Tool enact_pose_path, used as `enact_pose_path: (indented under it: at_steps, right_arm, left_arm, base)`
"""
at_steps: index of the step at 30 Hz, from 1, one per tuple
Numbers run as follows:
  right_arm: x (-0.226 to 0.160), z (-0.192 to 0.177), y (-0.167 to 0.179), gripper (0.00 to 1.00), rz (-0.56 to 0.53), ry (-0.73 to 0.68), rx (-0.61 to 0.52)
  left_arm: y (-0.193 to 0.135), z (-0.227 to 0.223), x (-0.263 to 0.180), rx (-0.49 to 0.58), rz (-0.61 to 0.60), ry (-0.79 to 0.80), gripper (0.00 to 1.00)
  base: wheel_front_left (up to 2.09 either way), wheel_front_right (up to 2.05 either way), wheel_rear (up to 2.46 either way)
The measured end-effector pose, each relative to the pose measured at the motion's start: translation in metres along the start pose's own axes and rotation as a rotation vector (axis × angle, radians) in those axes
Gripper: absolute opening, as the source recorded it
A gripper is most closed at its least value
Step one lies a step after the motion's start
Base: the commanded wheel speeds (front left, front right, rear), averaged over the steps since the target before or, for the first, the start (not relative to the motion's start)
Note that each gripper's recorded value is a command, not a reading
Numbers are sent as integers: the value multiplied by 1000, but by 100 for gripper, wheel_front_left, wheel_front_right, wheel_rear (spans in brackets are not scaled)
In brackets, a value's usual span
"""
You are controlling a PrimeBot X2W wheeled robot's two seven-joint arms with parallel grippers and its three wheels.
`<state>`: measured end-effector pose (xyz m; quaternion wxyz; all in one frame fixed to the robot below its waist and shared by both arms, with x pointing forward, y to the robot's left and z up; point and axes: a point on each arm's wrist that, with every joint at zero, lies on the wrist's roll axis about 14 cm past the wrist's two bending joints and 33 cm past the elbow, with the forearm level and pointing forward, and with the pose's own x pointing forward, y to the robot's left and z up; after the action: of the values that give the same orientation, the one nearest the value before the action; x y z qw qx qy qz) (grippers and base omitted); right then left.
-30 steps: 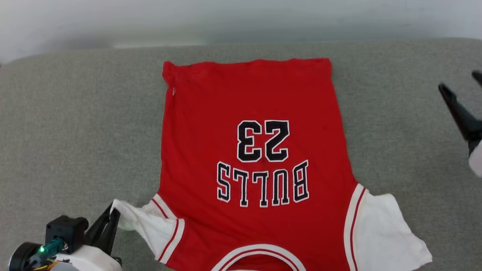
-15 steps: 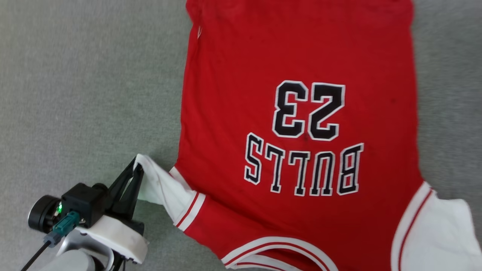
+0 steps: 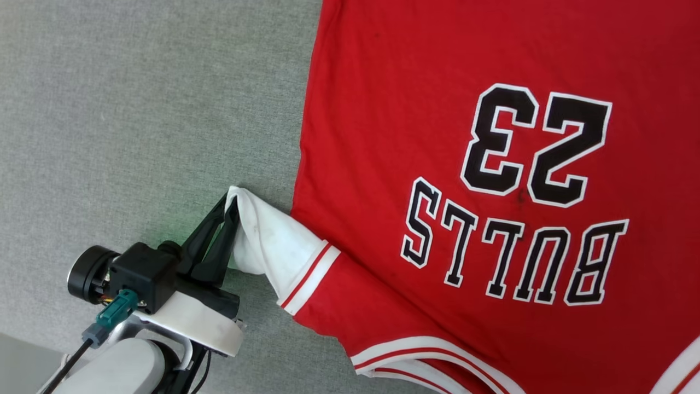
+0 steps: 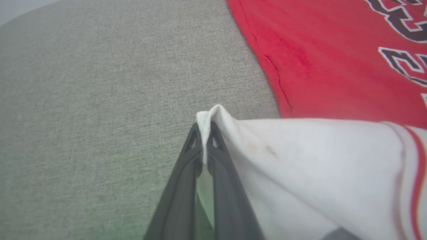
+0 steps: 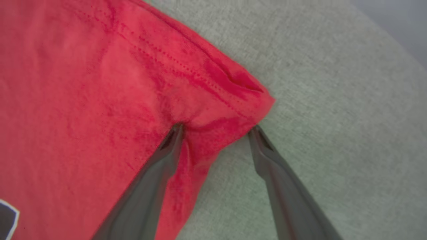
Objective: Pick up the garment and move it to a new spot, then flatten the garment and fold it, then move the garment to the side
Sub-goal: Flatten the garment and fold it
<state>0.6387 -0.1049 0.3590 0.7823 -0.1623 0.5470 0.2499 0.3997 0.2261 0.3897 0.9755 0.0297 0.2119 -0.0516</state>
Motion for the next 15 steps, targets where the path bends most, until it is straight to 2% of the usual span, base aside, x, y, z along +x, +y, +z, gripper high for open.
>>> enact_pose_path:
  at_steps: [5, 6, 7, 11, 15]
  right_arm:
    - [12, -4, 1, 100, 21, -6, 5]
    - [11, -3, 1, 47, 19, -16, 1]
    - [10, -3, 1, 0, 18, -27, 0]
    - [-1, 4, 4, 0, 9, -79, -16]
    - [-29, 16, 6, 0, -9, -159, -26]
  left_arm:
    - [2, 6, 0, 8, 17, -22, 0]
    - [2, 7, 0, 8, 18, -27, 0]
    - [2, 8, -1, 8, 15, -31, 0]
    - [4, 13, -4, 10, 21, -49, 0]
    - [3, 22, -11, 4, 22, -82, 0]
  base:
    - [0, 0, 0]
    - [0, 0, 0]
    - [0, 0, 0]
    - [0, 0, 0]
    - [0, 0, 0]
